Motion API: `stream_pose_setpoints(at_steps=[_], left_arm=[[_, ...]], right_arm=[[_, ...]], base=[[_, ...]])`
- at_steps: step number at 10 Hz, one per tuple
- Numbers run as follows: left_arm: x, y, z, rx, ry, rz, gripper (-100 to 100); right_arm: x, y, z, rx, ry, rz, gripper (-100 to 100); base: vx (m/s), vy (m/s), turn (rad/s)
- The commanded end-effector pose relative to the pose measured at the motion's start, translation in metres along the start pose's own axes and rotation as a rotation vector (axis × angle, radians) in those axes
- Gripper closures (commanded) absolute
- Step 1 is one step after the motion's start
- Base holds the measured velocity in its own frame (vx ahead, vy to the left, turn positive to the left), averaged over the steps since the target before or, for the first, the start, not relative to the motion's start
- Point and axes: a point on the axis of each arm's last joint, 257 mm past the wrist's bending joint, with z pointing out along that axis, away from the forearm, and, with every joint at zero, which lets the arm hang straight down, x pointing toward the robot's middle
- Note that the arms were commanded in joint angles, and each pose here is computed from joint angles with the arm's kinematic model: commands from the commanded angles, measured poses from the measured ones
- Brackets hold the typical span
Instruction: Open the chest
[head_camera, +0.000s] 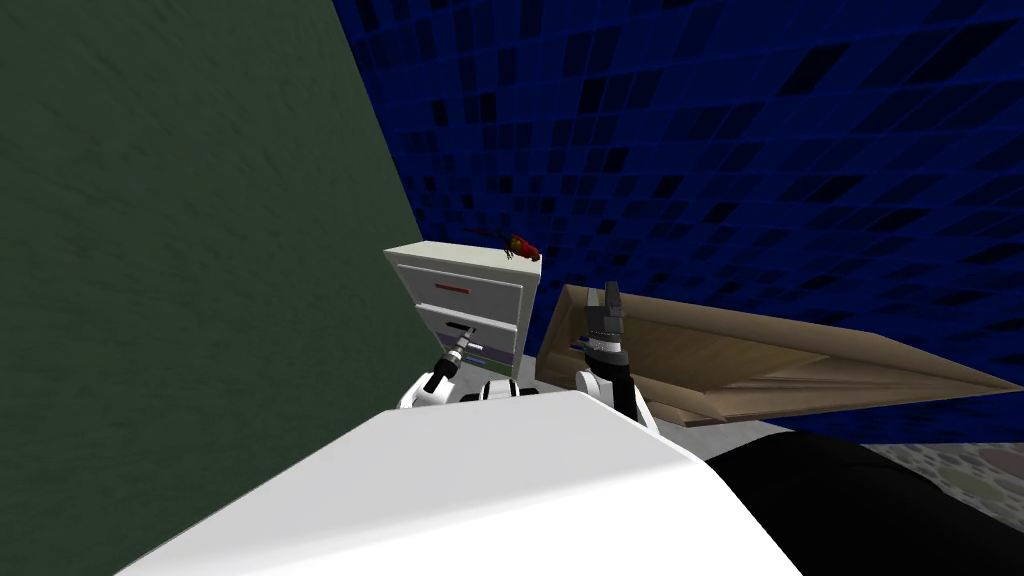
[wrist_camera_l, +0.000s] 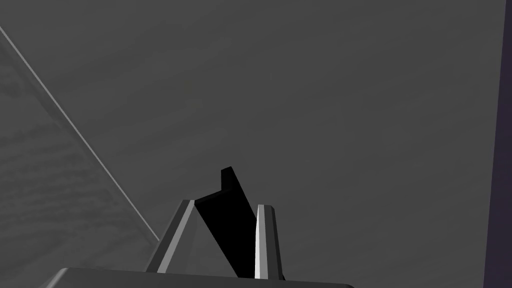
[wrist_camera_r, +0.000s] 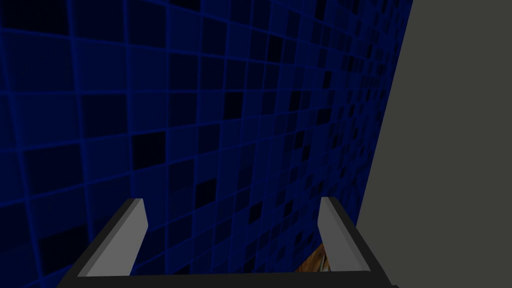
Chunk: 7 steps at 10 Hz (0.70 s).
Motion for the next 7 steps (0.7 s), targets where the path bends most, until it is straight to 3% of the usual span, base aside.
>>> stream_pose_setpoints(at_steps=[1,2,4,5,7], left_arm=[[-0.002,0.012,0.005,-0.019,0.003,0.009,100],[-0.015,0.004,0.019,0.005,-0.018,0.011,100],[-0.013,0.017,0.022,-0.022,-0.008,0.016,100],[-0.027,0.005,0.034,0.009,-0.031,0.014,100],[-0.027,0.012,0.041,-0.009,-0.023,0.021,100]], right_arm=[[0.000,0.000,0.000,0.000,0.000,0.000,0],[0.000,0.000,0.000,0.000,0.000,0.000,0],[0.000,0.000,0.000,0.000,0.000,0.000,0],[0.000,0.000,0.000,0.000,0.000,0.000,0],[0.000,0.000,0.000,0.000,0.000,0.000,0]], base=[[0.000,0.000,0.000],[-0.073,0.019,-0.057],[-0.085,0.003,-0.035],[-0.121,0.000,-0.074],[-0.078,0.011,-0.011]])
